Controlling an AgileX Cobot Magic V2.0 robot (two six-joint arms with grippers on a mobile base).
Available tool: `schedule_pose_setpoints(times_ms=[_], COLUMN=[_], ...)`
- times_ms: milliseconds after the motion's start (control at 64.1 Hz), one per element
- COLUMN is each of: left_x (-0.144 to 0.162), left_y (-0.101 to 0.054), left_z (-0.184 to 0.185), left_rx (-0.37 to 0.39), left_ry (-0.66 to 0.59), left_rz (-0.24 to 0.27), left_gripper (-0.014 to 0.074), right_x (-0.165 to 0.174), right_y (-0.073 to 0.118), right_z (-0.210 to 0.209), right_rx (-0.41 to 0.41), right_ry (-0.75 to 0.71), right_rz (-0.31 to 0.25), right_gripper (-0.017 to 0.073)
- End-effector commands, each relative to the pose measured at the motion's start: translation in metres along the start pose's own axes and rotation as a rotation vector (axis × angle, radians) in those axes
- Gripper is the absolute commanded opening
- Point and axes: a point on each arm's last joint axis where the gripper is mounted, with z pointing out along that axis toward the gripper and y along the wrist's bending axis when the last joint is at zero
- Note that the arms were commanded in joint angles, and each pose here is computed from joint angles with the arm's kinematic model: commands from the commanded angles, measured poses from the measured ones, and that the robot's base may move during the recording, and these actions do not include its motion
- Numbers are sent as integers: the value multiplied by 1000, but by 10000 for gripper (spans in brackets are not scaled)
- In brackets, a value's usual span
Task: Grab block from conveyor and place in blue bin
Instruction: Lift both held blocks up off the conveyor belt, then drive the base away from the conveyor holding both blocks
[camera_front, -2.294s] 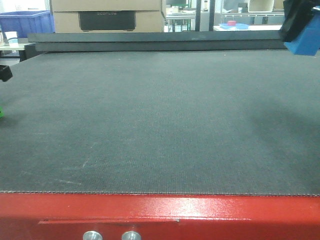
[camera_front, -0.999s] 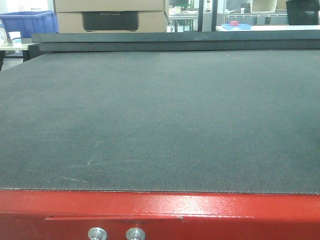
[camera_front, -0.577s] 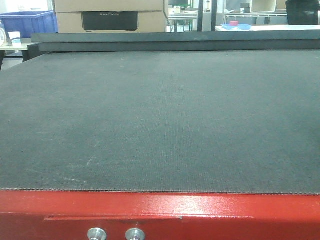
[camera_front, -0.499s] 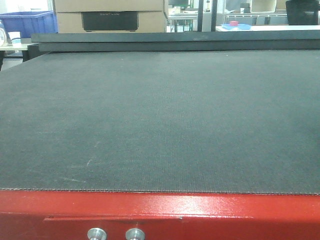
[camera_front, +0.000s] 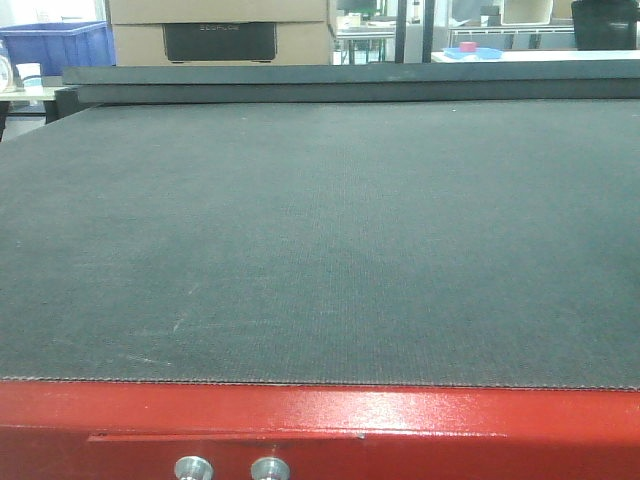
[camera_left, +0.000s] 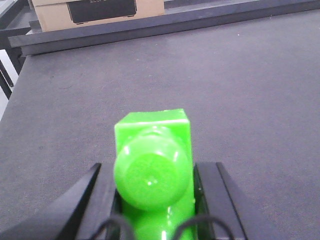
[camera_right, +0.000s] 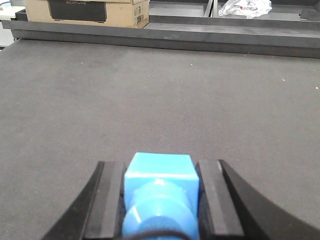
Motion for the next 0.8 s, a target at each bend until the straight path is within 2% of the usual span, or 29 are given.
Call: schedule_pose_setpoints(times_ms=[0,780], left_x=[-2,-2], left_y=[-1,-1], left_z=[-2,-2], left_rx=[5,5], left_ry=[-27,-27], left_rz=[-10,-10], left_gripper=[-111,-111], right_x=[-3,-3], right_y=[-1,-1], right_z=[-3,-3], right_rx=[7,7], right_ry=[-23,-23], right_rz=[-17,-17], right_gripper=[-162,-162])
